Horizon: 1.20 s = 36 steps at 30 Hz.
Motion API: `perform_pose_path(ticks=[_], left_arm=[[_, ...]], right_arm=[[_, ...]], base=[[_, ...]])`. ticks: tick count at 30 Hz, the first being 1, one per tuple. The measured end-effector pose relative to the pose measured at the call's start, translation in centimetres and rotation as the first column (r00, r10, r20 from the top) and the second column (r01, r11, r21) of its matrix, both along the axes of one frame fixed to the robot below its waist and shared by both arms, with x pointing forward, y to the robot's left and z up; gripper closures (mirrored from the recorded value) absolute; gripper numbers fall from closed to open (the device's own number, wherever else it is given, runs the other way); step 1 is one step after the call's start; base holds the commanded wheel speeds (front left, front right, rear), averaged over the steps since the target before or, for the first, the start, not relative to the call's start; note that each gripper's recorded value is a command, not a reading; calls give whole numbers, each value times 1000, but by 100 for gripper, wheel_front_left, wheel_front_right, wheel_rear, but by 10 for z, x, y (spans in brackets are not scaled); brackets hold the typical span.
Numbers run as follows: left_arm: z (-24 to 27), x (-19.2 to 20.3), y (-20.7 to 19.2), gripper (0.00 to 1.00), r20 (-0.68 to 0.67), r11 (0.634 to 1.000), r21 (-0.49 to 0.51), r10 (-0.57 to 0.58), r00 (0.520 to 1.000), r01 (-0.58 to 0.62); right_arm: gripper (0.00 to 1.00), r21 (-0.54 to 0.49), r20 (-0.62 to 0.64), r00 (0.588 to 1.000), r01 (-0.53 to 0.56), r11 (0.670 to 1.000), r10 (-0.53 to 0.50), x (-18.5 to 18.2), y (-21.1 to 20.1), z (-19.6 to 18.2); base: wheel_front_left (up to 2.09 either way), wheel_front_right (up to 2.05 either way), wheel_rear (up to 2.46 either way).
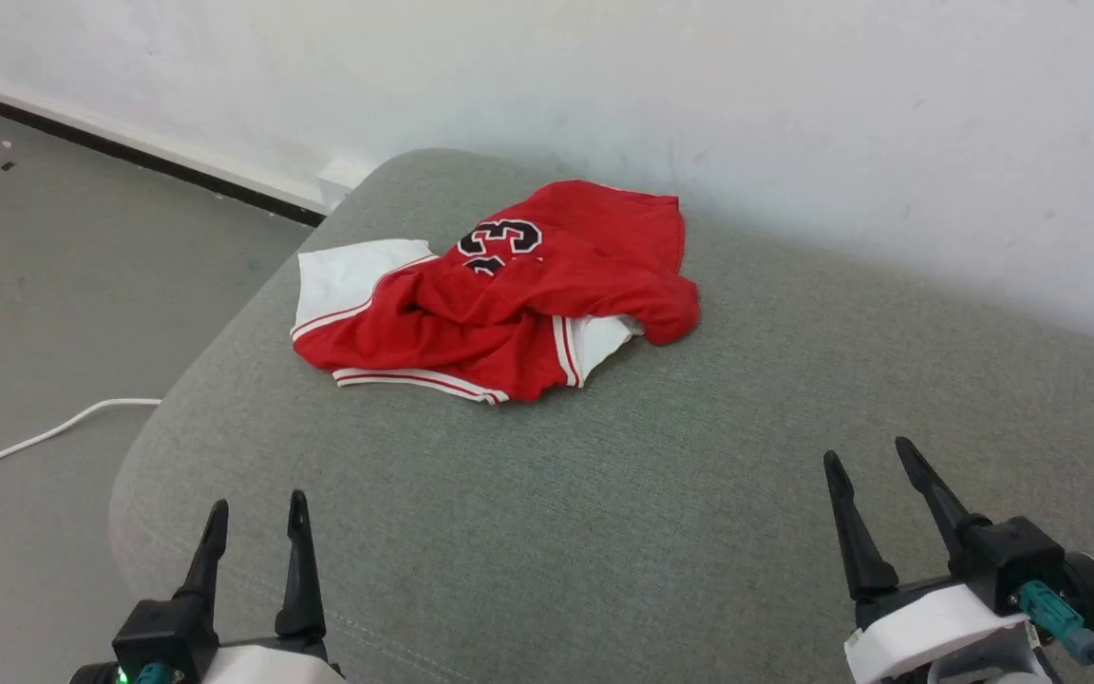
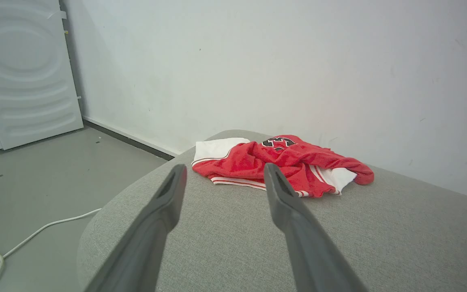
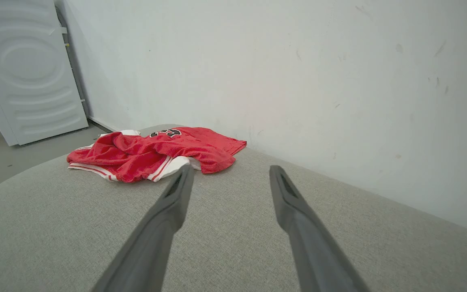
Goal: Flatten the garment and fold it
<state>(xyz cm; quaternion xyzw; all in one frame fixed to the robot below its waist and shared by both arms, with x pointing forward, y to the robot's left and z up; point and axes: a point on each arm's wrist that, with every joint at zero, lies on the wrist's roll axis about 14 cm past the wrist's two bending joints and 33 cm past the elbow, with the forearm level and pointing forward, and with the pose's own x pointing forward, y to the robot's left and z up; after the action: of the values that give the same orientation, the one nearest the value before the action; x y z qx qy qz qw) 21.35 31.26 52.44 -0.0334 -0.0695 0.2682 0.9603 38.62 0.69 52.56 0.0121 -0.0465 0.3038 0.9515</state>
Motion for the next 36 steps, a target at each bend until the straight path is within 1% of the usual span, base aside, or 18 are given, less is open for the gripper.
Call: perform_pose_path(ticks=[27,36], left_arm=[[-4,-50,18,0,46,991,-19,133,990,-133],[-4,-50,17,0,46,991,-20,130,990,-129]], right_arm=[[0,18,30,993,-112,994,111,-9,38,4],[0,22,32,994,-108,994,107,-9,36,5]], base=[[0,0,0],[0,0,0]])
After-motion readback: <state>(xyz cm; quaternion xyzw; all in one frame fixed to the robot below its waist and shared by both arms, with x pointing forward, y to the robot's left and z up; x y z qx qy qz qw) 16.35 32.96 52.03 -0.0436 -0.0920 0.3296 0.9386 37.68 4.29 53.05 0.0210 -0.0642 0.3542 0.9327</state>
